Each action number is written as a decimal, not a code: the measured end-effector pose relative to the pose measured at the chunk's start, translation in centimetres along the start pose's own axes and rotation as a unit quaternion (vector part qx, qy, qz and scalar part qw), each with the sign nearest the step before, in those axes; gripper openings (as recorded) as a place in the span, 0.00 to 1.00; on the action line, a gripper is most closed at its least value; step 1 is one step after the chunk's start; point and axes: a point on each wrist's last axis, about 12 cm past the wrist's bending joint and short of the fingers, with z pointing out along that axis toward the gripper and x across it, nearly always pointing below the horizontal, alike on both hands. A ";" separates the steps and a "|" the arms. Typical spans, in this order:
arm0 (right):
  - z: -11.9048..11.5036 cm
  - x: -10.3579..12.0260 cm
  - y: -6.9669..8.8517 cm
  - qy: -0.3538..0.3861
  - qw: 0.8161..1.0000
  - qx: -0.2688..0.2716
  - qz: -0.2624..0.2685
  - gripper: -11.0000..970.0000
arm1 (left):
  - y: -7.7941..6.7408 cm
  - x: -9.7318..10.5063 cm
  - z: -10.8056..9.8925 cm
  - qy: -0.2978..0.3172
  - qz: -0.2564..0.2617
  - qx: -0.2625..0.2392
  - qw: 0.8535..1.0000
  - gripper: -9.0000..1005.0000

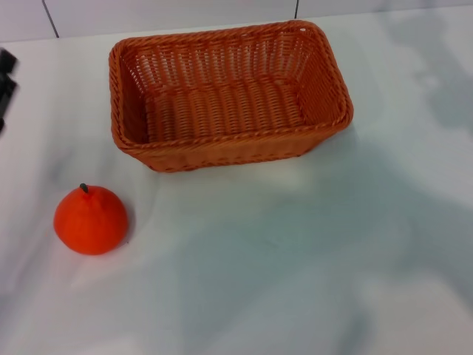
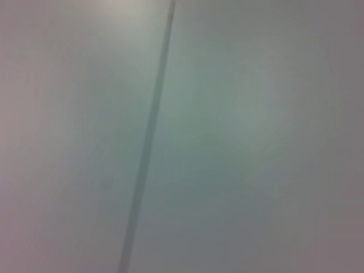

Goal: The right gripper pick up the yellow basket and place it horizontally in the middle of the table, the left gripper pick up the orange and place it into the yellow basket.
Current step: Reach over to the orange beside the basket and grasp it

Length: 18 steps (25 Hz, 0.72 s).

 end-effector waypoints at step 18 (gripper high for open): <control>0.7 -2.5 -0.4 -0.030 0.993 -0.106 0.050 0.67 | -0.1 1.0 -6.4 0.211 0.023 0.104 0.972 0.80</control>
